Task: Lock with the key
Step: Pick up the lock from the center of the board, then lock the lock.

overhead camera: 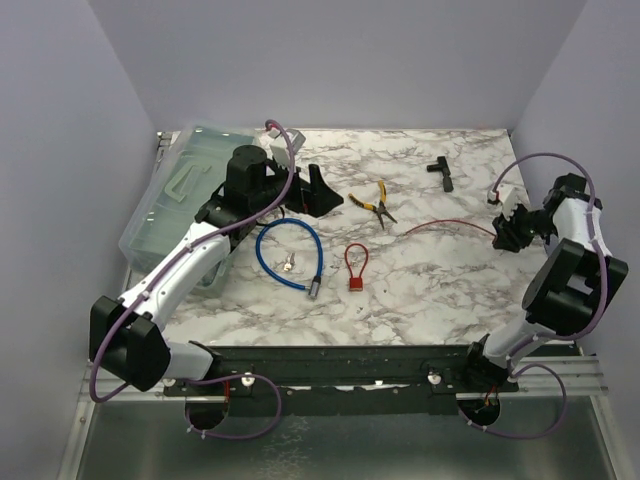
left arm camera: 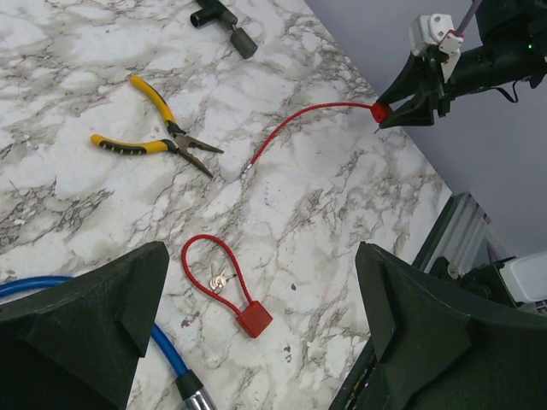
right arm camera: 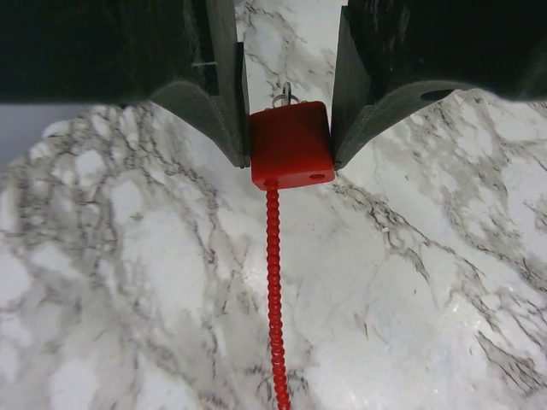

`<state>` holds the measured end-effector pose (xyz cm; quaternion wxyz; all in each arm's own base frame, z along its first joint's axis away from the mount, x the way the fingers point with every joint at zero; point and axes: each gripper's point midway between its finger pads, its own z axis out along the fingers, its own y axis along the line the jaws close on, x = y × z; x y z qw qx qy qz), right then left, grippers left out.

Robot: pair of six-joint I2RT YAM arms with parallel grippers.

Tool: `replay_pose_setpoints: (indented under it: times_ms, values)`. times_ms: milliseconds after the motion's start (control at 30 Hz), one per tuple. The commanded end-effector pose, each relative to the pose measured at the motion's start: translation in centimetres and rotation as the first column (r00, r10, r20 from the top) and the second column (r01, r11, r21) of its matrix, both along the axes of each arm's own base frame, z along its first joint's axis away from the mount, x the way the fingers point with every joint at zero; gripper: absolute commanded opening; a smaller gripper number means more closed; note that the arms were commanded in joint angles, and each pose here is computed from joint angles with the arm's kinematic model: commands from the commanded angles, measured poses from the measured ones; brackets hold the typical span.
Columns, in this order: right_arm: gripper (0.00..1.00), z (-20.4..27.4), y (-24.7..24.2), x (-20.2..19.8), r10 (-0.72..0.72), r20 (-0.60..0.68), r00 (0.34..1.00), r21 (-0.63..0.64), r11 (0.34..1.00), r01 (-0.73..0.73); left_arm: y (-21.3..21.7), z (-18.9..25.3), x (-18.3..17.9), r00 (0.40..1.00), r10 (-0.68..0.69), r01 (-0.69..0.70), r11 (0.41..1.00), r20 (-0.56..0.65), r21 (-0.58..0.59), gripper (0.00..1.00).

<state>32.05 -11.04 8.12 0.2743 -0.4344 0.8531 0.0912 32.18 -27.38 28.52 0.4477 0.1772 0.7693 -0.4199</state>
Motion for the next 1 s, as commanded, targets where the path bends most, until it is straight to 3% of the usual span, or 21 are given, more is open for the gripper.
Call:
replay_pose_setpoints:
  times_ms: [0,200,433,700,967]
  values:
    - [0.28,4.1,1.6,0.7,0.034,0.149,0.988,0.036,0.999,-0.04,-0.9,1.5,-0.4,0.992,-0.1,0.099,0.995,0.072,0.009,0.99]
    - [0.26,10.1,3.8,1.0,0.101,0.338,0.936,0.032,0.992,-0.119,-1.8,2.3,-0.4,0.969,-0.208,0.202,0.978,0.135,0.057,0.97]
    - [0.24,15.3,10.4,1.1,0.221,0.488,0.844,0.038,0.961,-0.274,-3.4,1.9,-0.9,0.929,-0.357,0.35,0.933,0.092,0.087,0.93]
    - [0.22,19.3,18.0,0.3,0.358,0.581,0.731,0.005,0.897,-0.443,-5.1,-0.2,0.0,0.912,-0.4,0.369,0.897,0.091,0.244,0.88]
    - [0.22,20.7,21.6,-0.7,0.437,0.617,0.655,-0.042,0.849,-0.527,-6.0,-2.2,-0.8,0.892,-0.448,0.409,0.854,0.054,0.322,0.78]
